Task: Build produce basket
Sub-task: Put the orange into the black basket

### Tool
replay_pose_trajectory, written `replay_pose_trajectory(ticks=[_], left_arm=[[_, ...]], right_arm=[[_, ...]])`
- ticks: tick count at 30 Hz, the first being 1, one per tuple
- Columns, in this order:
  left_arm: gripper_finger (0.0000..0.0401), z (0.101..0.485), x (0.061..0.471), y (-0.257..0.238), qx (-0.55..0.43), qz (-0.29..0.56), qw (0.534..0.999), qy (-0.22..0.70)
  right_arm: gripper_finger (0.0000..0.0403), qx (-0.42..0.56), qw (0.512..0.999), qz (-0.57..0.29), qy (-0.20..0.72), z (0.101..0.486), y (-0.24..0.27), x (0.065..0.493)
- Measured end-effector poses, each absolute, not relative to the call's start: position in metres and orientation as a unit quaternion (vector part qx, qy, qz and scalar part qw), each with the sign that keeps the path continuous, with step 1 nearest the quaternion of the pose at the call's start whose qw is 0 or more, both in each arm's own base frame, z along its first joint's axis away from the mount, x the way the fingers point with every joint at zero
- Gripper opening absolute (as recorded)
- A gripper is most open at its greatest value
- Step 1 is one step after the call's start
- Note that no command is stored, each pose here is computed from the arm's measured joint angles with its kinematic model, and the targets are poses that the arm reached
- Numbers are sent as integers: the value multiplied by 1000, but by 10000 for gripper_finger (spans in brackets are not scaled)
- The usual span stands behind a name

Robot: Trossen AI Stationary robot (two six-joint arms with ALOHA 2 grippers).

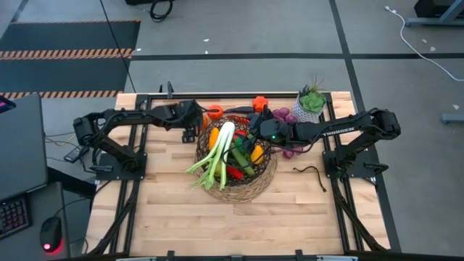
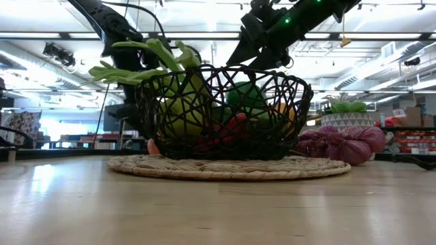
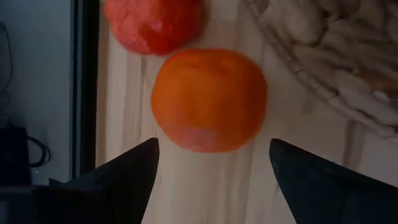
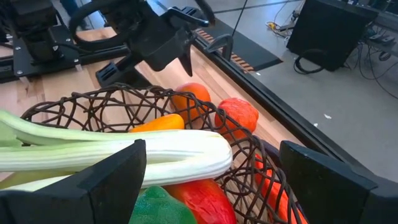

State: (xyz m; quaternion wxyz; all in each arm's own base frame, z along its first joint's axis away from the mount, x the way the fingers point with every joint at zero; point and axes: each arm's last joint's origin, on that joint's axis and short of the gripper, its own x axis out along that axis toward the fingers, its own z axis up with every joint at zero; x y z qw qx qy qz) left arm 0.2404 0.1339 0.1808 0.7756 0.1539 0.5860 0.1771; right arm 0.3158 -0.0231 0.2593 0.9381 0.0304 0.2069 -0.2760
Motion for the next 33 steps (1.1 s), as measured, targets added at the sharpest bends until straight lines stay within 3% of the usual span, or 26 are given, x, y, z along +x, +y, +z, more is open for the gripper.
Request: replay_pose_trajectory(ticks=[16,24,33], left_arm=[[311,185,250,134,170,167,806,541],[311,169,250,148,114,168,813,546],[303,162,257,152,127,163,817,538]], right_arm=[[371,34,938,-277,206,259,-23,316],[371,34,938,-276,206,259,-23,316],[371,32,938,-276,208,259,-23,316]])
